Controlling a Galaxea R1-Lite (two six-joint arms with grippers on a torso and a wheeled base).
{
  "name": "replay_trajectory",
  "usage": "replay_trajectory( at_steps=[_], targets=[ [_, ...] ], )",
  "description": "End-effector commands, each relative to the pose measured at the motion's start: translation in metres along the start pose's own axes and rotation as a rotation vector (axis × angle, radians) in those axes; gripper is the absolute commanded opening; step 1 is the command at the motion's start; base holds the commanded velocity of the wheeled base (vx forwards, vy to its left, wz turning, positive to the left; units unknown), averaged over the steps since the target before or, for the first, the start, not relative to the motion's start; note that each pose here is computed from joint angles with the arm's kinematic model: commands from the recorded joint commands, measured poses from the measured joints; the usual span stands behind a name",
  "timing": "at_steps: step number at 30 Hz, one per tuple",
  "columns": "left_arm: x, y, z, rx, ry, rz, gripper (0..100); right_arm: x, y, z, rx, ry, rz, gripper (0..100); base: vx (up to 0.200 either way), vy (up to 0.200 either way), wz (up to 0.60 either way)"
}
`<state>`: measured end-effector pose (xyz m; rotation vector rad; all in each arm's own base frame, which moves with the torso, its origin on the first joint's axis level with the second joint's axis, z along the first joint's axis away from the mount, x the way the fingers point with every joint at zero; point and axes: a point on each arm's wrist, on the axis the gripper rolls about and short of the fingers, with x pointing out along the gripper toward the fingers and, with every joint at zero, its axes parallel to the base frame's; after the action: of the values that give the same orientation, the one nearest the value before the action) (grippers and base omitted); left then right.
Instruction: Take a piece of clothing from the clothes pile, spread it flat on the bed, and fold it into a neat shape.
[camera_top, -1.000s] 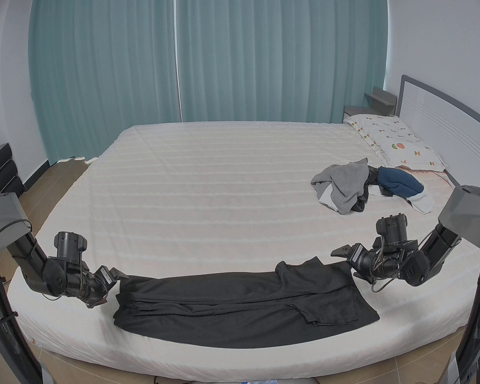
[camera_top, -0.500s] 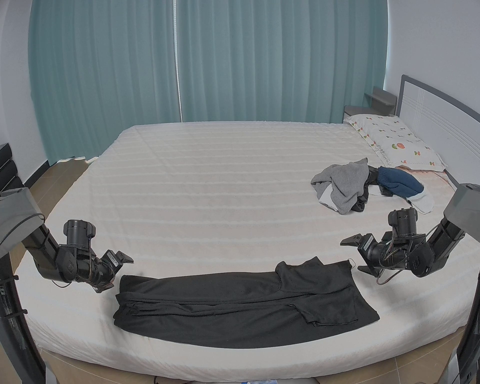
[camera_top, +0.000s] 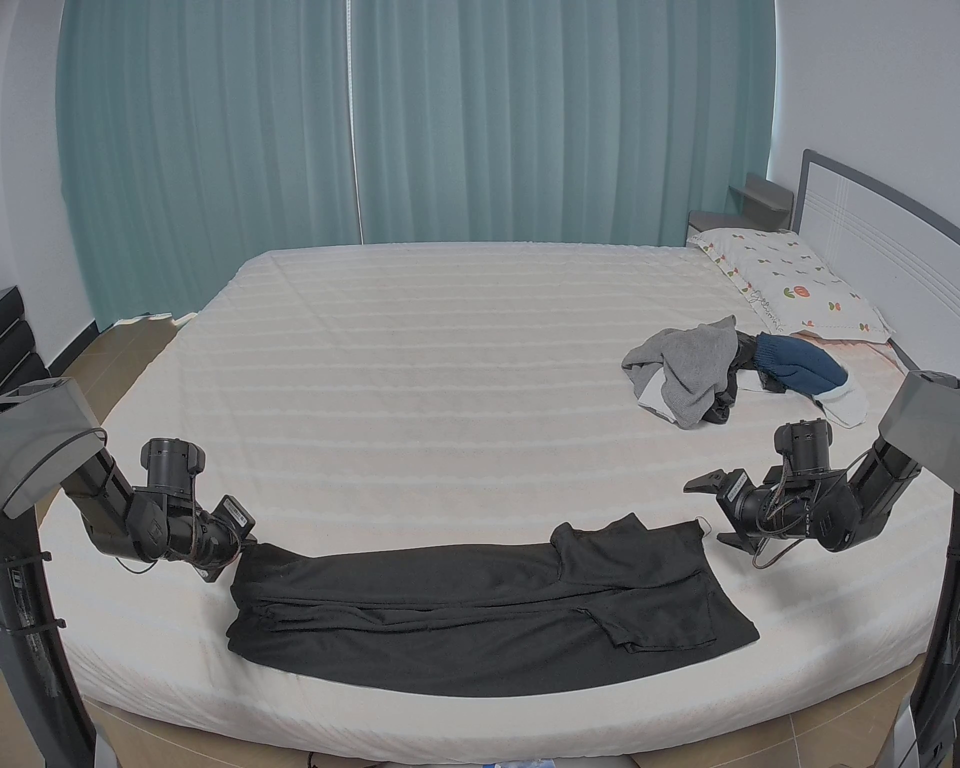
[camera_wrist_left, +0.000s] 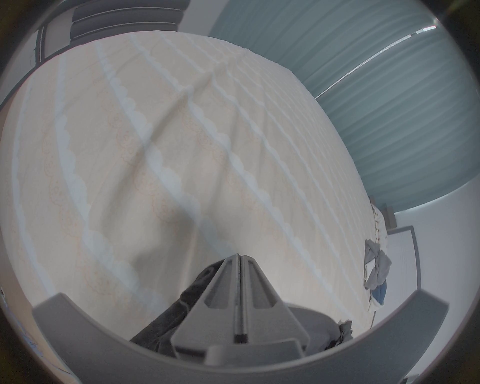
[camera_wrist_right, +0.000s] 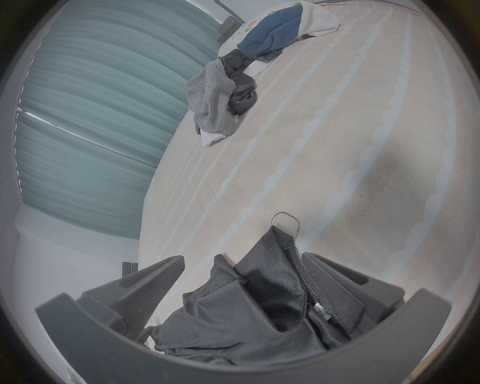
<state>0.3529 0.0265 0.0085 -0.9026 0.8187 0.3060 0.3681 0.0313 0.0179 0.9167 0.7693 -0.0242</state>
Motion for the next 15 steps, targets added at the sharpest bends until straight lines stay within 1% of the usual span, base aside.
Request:
replay_trajectory(
  at_steps=[1, 6, 15],
  targets=[
    [-0.003, -0.002, 0.004, -0.006, -0.026, -0.004, 0, 0.003, -0.003, -0.001, 0.003, 0.006, -0.009, 100, 0.000, 0.000, 0.00],
    [-0.001, 0.001, 0.010, -0.020, -0.042, 0.002, 0, 0.003, -0.004, -0.003, 0.004, 0.011, -0.013, 100, 0.000, 0.000, 0.00],
    [0.007, -0.003, 0.016, -0.047, -0.053, -0.009, 0, 0.002, -0.005, -0.003, 0.004, 0.012, -0.016, 100, 0.000, 0.000, 0.00]
  ],
)
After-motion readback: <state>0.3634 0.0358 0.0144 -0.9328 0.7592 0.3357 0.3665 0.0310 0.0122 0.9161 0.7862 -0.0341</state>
